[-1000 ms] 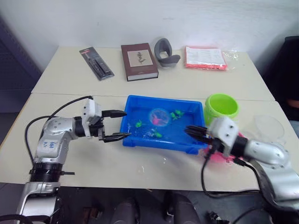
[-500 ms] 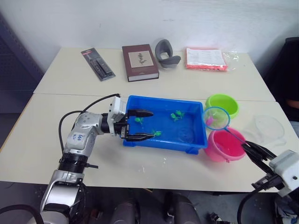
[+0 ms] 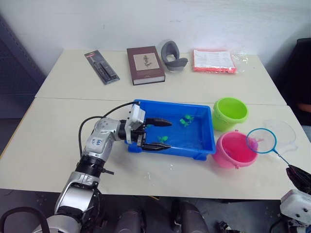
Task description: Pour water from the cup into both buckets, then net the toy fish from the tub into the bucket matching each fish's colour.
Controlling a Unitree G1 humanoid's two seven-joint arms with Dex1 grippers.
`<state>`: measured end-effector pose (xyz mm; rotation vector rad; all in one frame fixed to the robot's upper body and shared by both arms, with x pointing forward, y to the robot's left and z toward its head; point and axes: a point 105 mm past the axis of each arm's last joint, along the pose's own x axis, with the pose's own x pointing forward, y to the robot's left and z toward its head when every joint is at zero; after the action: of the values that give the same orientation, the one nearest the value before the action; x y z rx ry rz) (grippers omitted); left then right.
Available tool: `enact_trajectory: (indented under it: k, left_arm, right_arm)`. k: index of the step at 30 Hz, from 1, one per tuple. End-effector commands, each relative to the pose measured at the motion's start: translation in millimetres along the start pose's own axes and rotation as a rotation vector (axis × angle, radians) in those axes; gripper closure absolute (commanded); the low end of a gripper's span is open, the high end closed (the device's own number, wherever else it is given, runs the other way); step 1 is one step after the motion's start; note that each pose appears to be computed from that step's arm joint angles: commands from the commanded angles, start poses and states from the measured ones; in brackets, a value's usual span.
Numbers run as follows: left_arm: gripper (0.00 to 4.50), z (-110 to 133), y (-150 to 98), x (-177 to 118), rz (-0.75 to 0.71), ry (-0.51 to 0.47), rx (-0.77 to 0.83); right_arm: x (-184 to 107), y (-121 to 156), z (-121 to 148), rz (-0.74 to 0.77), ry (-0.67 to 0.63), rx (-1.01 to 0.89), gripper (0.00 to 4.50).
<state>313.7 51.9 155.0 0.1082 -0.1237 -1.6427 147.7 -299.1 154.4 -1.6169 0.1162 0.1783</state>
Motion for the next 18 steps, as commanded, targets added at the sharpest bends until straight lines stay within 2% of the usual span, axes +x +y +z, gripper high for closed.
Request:
enact_trajectory:
  k: [1, 5, 14, 17, 18]
  left_arm:
    - [0.03, 9.4, 2.2, 4.8, -0.014, -0.009, 0.050]
    - [0.03, 10.7, 4.5, 7.1, -0.008, -0.017, 0.055]
    - [0.03, 12.7, 7.9, 10.4, -0.008, -0.030, 0.062]
    - [0.03, 11.8, 6.9, 12.1, -0.019, -0.034, 0.055]
    - [0.03, 11.7, 6.5, 12.9, -0.024, -0.033, 0.055]
  right_arm:
    - [0.1, -6.9, 10.5, -0.059, -0.054, -0.148, 4.50]
    - [2.0, 4.8, 19.2, -0.031, -0.092, -0.161, 4.50]
    - [0.4, -12.5, 16.7, -0.114, -0.057, -0.253, 4.50]
    - [0.4, -6.1, 32.0, -0.075, -0.131, -0.245, 4.50]
    - [-0.8, -5.1, 31.9, -0.072, -0.122, -0.240, 4.50]
